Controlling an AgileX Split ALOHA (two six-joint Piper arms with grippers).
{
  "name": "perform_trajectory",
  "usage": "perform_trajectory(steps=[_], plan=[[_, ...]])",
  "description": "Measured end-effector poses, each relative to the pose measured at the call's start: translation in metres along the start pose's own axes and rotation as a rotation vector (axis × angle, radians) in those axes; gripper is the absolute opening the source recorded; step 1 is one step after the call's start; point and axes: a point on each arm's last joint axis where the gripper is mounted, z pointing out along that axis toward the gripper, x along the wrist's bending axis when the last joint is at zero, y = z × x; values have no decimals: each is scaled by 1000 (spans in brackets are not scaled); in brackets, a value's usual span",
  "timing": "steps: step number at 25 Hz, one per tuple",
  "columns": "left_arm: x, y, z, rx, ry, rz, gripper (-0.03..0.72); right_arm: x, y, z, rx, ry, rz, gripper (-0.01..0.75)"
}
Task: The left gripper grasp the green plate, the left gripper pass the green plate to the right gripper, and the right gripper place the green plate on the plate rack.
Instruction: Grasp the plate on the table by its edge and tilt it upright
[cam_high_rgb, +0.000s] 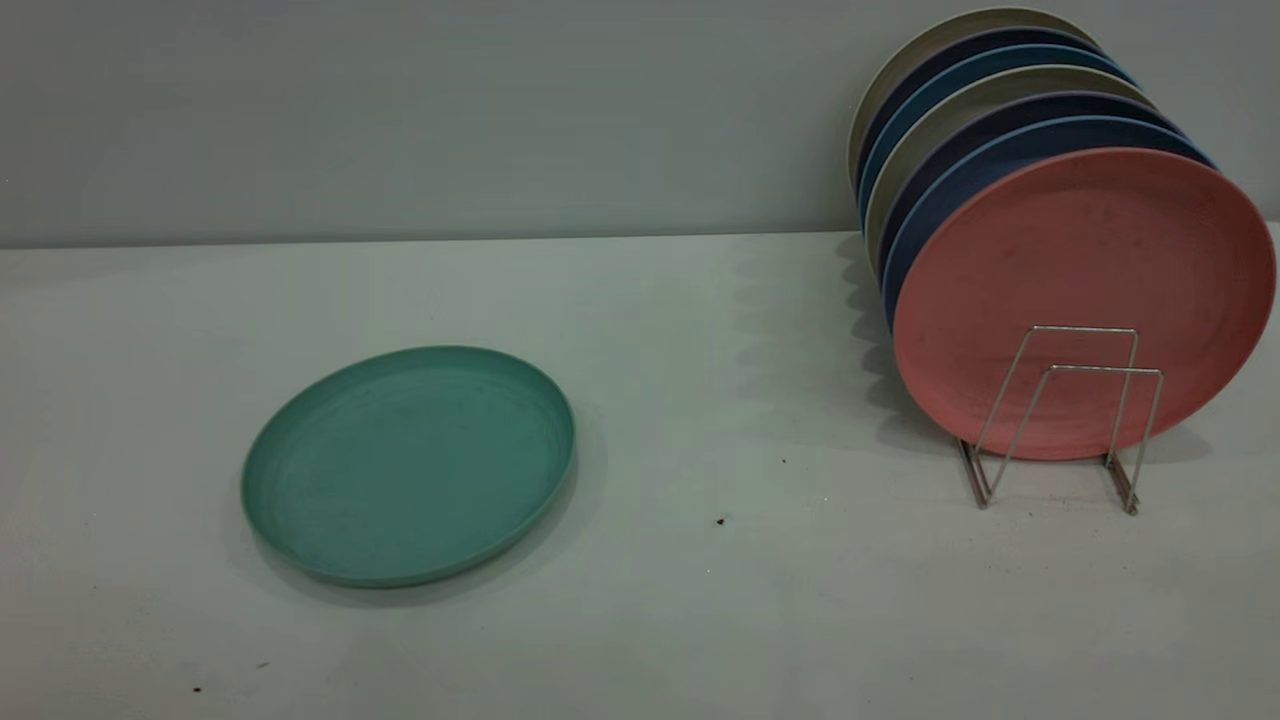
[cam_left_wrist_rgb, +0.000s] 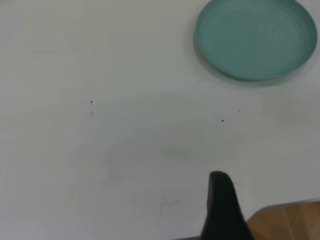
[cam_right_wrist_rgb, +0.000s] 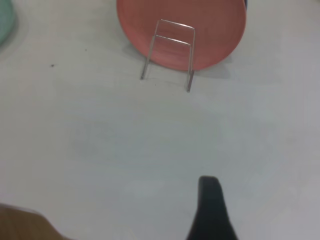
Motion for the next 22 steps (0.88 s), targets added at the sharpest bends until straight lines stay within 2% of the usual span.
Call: perform_trajectory(steps=[19,22], plan=[[0,0,0,-2,0,0,514,0,0,0,0,0,0,564],[1,8,-2,-64,9,-12,509,-1,2,-2,-14,-10,-4,564]])
